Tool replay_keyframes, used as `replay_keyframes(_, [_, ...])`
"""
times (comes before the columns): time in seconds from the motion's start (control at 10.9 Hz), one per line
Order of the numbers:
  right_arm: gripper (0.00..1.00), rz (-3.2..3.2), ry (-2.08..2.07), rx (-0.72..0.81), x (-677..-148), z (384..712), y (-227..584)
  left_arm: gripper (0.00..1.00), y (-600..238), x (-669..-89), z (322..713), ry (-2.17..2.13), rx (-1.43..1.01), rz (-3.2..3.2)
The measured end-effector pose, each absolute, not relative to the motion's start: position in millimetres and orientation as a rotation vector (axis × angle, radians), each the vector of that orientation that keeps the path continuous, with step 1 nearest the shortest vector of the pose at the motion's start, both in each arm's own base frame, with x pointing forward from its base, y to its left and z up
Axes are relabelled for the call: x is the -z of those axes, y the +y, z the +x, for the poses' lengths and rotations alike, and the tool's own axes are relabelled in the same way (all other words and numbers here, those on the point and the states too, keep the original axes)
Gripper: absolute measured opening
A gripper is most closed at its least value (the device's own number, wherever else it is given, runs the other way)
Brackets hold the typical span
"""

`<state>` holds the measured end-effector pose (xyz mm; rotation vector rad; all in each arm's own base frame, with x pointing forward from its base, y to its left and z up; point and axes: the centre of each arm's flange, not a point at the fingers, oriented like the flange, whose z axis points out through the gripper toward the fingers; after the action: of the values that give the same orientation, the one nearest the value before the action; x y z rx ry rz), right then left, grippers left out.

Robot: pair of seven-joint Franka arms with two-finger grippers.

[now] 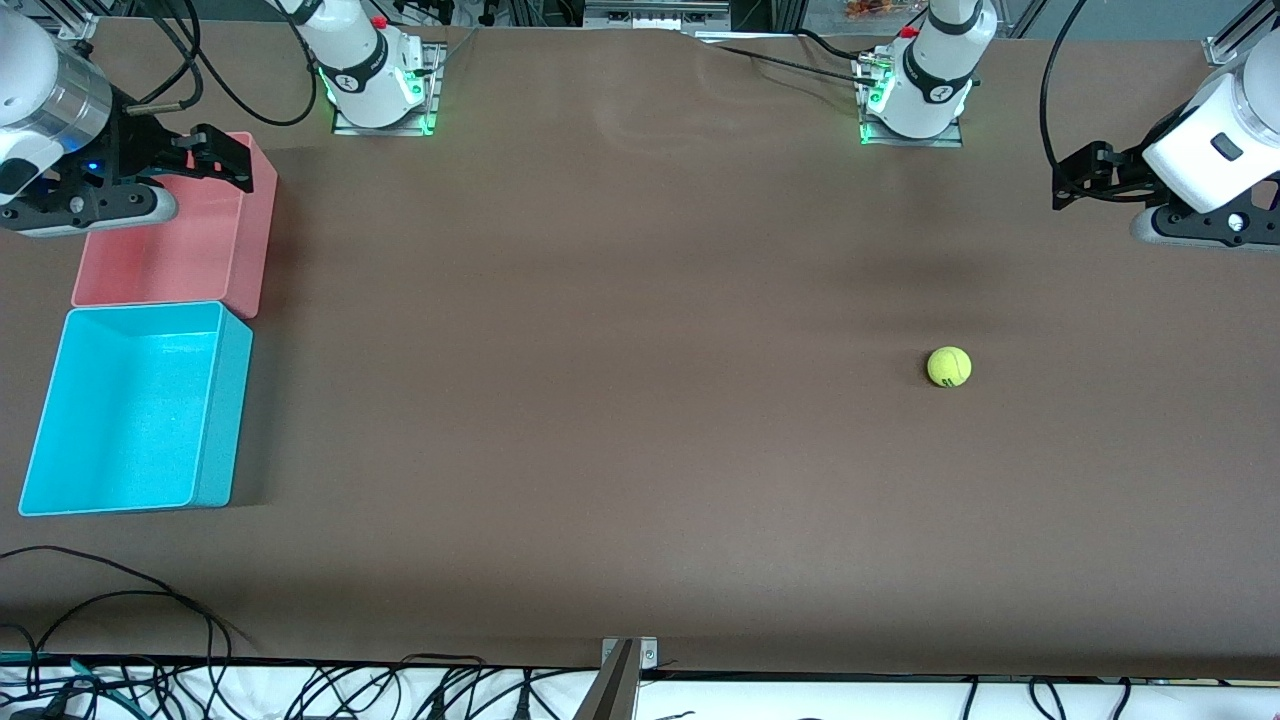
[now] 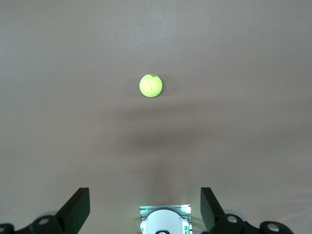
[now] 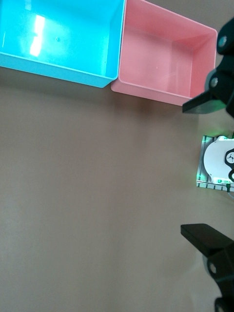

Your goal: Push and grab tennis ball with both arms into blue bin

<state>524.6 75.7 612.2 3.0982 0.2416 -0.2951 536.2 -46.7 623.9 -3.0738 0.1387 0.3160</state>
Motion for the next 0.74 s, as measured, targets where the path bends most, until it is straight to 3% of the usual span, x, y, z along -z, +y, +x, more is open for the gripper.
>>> replay_keyframes(0.74, [1.00,3.097,0.278,0.297,-611.7,524.8,76.1,1.00,-42.5,-622.9,537.1,0.127,-0.319,-3.075])
